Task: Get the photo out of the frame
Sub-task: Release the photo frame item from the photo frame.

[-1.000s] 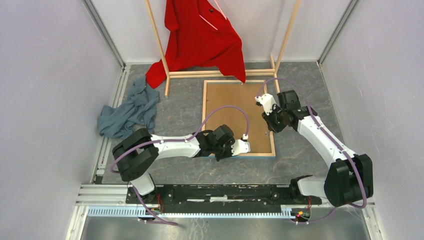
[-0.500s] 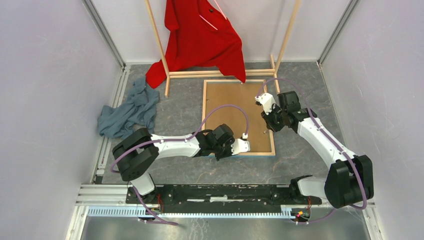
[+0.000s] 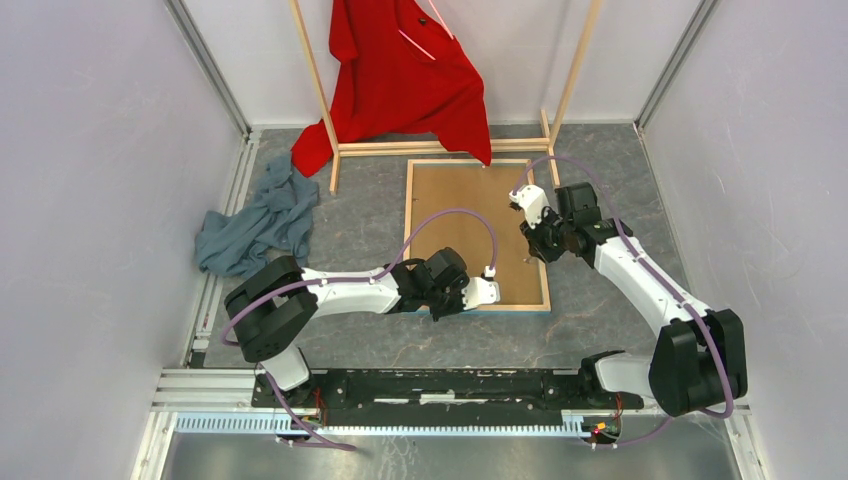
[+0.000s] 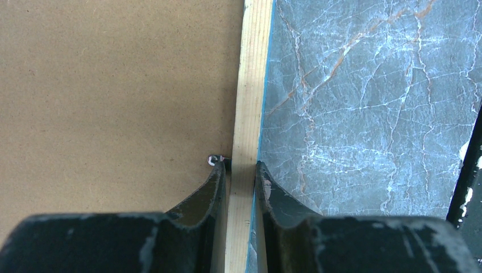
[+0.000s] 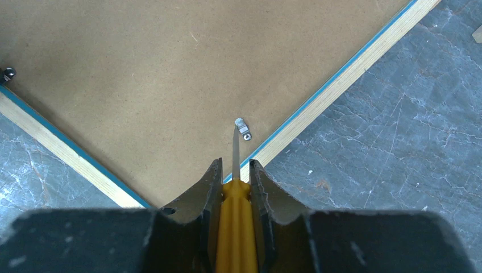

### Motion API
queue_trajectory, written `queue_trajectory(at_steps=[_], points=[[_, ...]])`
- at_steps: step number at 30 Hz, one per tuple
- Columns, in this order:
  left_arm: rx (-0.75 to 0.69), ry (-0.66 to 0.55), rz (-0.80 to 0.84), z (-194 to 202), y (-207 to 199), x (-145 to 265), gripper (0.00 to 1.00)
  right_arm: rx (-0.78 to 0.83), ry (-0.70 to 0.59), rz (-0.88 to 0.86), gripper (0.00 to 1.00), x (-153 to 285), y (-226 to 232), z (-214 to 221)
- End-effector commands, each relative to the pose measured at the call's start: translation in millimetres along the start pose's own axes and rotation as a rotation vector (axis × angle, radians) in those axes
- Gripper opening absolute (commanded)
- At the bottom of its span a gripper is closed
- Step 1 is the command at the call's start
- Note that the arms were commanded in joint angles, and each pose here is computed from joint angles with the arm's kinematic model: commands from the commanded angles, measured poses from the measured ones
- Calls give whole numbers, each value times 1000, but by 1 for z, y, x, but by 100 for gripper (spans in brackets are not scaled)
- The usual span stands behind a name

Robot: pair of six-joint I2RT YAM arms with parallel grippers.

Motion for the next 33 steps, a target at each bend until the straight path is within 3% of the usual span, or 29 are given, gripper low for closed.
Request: queue_trajectory(at_steps=[1, 13, 24, 29, 33], points=[[81, 18, 14, 6, -1, -4, 2, -1, -5, -52, 0, -4, 11, 2], [74, -10, 23, -1, -2, 3, 5, 75, -186, -154, 0, 15, 26, -40], [35, -111, -10, -24, 8, 34, 62, 88, -259, -99, 0, 9, 21, -42], [42, -144, -23, -32, 12, 44, 76, 96, -307, -66, 0, 14, 20, -43], [154, -184, -61, -33, 40, 55, 88, 91, -333, -47, 0, 15, 18, -41]])
Point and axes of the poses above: each gripper's point midway between its finger pads, its own x axis back along the fingers, its own y axis along the line the jaws close on, z = x × y, the point moved 1 cm from there along x, back along the fingers
